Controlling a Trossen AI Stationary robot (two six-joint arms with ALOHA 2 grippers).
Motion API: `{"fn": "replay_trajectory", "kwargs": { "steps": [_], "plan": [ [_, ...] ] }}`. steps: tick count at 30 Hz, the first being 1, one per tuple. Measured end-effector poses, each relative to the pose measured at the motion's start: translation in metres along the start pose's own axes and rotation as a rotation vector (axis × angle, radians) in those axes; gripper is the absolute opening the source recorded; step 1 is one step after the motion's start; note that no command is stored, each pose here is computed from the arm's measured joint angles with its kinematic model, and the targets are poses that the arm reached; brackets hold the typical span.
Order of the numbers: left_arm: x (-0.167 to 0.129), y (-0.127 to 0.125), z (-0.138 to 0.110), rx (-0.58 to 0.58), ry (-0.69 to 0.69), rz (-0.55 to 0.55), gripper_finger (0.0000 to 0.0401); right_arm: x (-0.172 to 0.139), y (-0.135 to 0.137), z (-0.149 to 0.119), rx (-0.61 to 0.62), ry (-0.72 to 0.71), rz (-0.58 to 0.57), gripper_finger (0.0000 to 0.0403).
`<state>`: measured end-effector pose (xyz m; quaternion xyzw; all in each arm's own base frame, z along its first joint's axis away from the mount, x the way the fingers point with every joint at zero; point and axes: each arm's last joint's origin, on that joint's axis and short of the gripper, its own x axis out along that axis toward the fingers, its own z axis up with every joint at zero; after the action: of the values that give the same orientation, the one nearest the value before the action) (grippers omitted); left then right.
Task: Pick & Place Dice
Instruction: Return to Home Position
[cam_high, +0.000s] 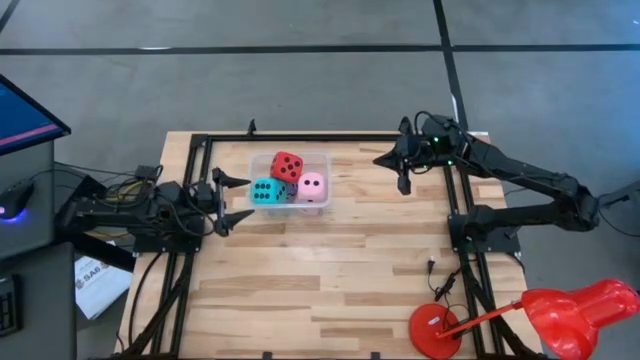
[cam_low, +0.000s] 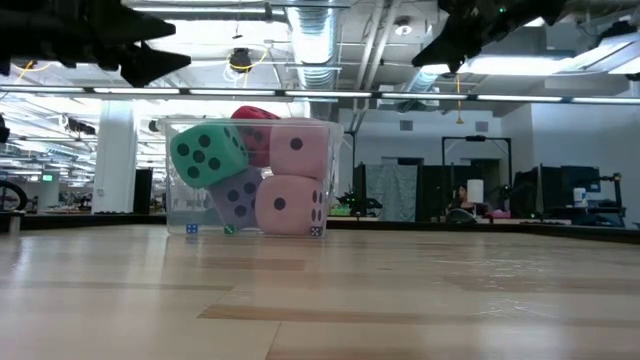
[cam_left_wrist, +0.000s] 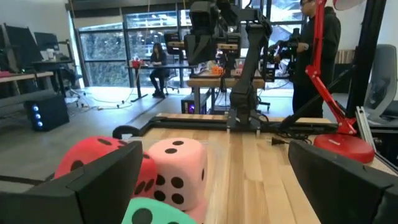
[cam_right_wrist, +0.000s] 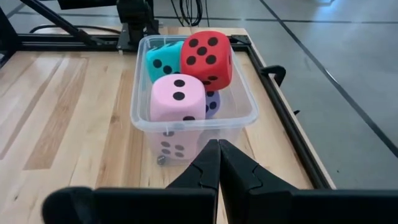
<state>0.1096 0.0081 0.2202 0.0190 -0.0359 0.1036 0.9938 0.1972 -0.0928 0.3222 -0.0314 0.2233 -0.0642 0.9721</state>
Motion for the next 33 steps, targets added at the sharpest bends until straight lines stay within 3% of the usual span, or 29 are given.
{"fn": "replay_trajectory", "kwargs": {
  "steps": [7, 22, 33],
  "plan": [
    [0.001, -0.001, -0.018, 0.003, 0.016, 0.000, 0.0392, 0.001, 0.000, 0.000, 0.002, -0.002, 0.001, 0.0000],
    [-0.023, 0.003, -0.014, -0.012, -0.045, -0.014, 0.0392, 0.001, 0.000, 0.000, 0.008, 0.000, 0.004, 0.0000],
    [-0.021, 0.002, -0.021, -0.008, -0.032, -0.019, 0.0392, 0.001, 0.000, 0.001, 0.006, -0.014, 0.031, 0.0000]
  ]
}}
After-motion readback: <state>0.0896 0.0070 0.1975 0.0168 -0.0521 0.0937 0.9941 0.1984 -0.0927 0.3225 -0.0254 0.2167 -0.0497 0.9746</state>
